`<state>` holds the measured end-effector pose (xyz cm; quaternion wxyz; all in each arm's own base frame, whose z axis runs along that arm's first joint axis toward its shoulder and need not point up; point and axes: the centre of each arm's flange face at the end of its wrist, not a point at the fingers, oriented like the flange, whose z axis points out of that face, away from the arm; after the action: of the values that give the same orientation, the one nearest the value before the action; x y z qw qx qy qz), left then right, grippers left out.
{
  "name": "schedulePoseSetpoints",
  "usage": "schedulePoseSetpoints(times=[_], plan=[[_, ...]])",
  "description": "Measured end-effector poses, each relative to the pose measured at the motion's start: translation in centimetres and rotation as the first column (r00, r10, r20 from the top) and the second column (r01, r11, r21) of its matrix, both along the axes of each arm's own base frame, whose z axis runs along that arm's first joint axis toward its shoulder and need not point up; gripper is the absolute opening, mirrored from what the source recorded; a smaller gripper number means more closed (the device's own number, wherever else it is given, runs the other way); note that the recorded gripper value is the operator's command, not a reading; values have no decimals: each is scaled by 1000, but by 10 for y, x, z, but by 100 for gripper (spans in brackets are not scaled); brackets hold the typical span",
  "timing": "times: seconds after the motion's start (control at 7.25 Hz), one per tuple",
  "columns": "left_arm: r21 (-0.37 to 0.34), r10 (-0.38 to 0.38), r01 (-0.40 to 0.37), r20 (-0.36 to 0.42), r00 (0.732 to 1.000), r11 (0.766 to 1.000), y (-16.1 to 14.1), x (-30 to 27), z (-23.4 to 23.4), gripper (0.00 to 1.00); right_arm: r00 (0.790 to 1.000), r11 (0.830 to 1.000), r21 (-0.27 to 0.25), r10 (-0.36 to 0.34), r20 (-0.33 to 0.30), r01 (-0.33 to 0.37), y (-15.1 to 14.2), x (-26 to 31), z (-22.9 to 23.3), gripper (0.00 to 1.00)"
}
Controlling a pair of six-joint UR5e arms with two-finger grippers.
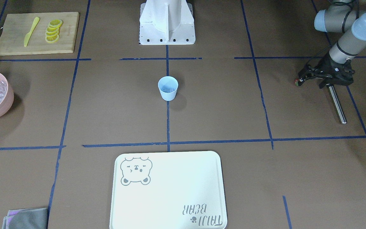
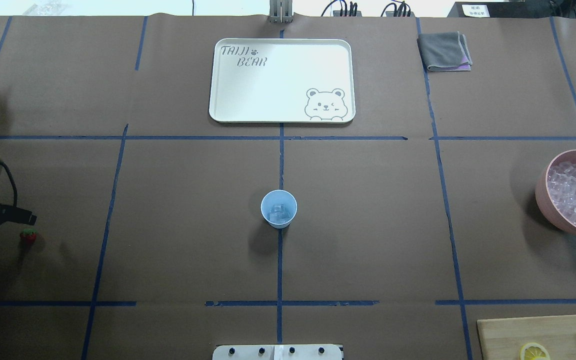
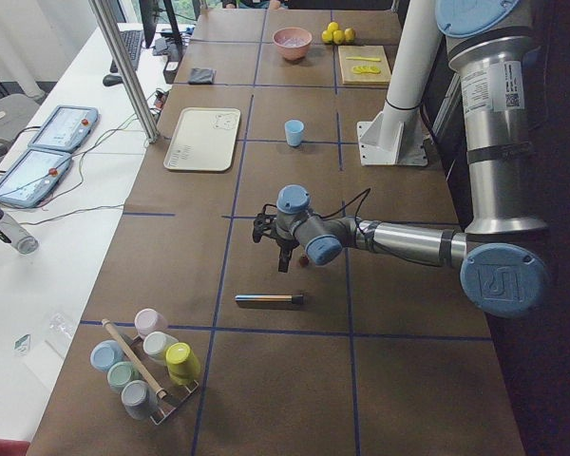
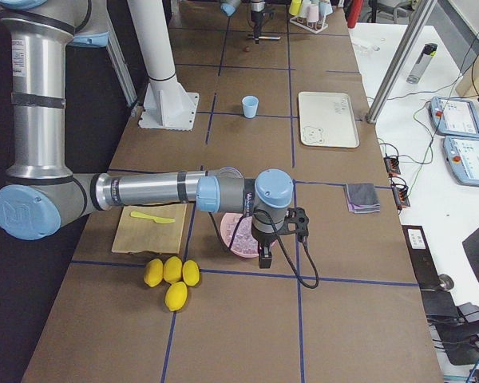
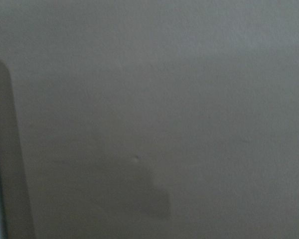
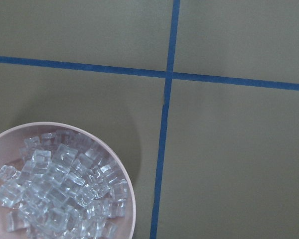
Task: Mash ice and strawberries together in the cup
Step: 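Reach the left gripper down toward the red strawberry, then grasp the red strawberry with the left gripper and lift it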
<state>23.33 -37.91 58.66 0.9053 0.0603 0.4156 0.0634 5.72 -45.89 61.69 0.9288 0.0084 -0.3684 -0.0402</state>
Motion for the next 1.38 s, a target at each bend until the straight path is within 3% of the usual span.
schedulePoseSetpoints(times=[0.14, 0.28, 1.1, 1.38], plan=[[0, 20, -20, 0, 1000, 1000, 5, 7, 0, 100, 1000, 1000, -1, 1, 0, -1, 0, 0, 0, 99], [0, 35, -35, 0, 999, 999, 9, 13, 0, 93, 1000, 1000, -2, 1, 0, -1, 0, 1, 1, 99], [-2, 73, -73, 3, 997, 997, 19, 26, 1, 4, 1000, 1000, -1, 2, -2, -2, 0, 2, 1, 99], [7, 77, -77, -5, 997, 997, 19, 26, -6, 1, 1000, 1000, -2, 6, -2, -6, 0, 2, 0, 99]])
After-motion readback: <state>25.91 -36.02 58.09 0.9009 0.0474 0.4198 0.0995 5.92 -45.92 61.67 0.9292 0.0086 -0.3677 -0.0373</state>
